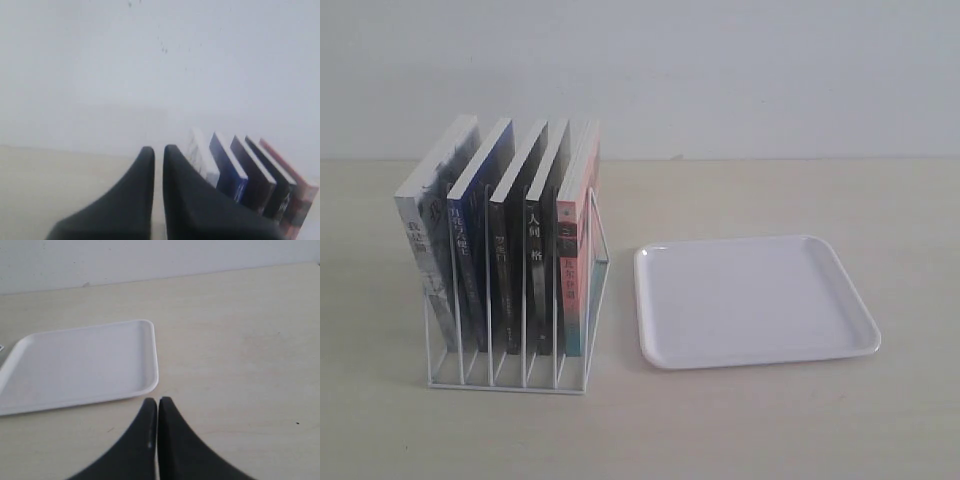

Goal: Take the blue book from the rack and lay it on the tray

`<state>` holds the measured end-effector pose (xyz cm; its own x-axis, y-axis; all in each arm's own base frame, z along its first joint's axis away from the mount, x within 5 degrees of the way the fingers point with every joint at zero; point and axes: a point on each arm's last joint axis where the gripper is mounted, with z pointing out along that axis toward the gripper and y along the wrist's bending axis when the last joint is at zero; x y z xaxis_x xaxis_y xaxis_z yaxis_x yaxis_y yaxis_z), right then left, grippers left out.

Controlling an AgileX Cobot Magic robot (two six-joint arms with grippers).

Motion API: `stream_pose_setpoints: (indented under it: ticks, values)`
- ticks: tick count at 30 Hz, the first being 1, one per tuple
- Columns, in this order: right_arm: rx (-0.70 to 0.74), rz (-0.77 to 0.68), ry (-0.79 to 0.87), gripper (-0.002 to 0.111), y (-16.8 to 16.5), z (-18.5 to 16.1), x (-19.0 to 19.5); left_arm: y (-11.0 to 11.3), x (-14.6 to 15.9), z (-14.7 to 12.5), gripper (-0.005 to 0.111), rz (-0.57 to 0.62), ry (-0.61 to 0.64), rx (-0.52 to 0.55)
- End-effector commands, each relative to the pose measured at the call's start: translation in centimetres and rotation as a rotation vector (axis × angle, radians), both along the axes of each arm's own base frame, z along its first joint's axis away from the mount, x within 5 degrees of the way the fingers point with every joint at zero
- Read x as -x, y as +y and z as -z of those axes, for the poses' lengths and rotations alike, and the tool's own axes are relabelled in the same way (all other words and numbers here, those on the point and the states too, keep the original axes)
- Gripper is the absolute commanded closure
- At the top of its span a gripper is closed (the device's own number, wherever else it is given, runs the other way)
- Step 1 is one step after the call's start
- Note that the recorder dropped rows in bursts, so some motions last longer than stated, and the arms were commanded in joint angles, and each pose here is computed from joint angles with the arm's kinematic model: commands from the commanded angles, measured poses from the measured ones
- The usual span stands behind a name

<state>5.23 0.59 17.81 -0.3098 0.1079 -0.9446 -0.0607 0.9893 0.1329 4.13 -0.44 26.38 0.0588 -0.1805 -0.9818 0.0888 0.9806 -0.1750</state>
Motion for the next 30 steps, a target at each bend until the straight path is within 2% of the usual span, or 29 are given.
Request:
stream_pose_setpoints:
  ticks: [1,7,13,17,19,21,24,26,27,28,30]
  values:
    - [0.010,-0.002,-0.014,0.108,0.0,-0.1,0.0,0.1,0.4,-1.7,0.101,-0.008,-0.135,0.038]
    - [0.010,-0.002,-0.014,0.108,0.0,-0.1,0.0,0.4,1.1,-3.8,0.101,-0.031,-0.377,0.064]
    - [0.010,-0.002,-0.014,0.108,0.0,-0.1,0.0,0.8,2.6,-6.0,0.101,0.024,-0.653,0.283]
    - [0.010,-0.002,-0.014,0.108,0.0,-0.1,0.0,1.0,3.7,-7.1,0.101,0.062,-0.821,0.360]
    - [0.010,-0.002,-0.014,0.108,0.0,-0.1,0.0,1.1,4.2,-7.8,0.101,0.077,-0.859,0.386]
    - [0.010,-0.002,-0.014,0.108,0.0,-0.1,0.0,1.1,4.6,-8.6,0.101,0.093,-0.846,0.407]
    - [0.010,-0.002,-0.012,0.108,0.0,-0.1,0.0,0.8,3.4,-11.1,0.102,0.073,-0.656,0.366]
    - [0.010,-0.002,-0.012,0.108,0.0,-0.1,0.0,0.4,1.7,-12.9,0.102,0.055,-0.463,0.305]
    - [0.010,-0.002,-0.012,0.108,0.0,-0.1,0.0,0.2,0.0,-14.6,0.102,0.025,-0.230,0.235]
    - [0.010,-0.002,-0.012,0.108,0.0,-0.1,0.0,0.0,-1.8,-15.0,0.102,-0.006,0.047,0.099]
    - [0.010,-0.002,-0.012,0.108,0.0,-0.1,0.0,-0.4,-4.7,-15.6,0.102,0.016,0.266,-0.041]
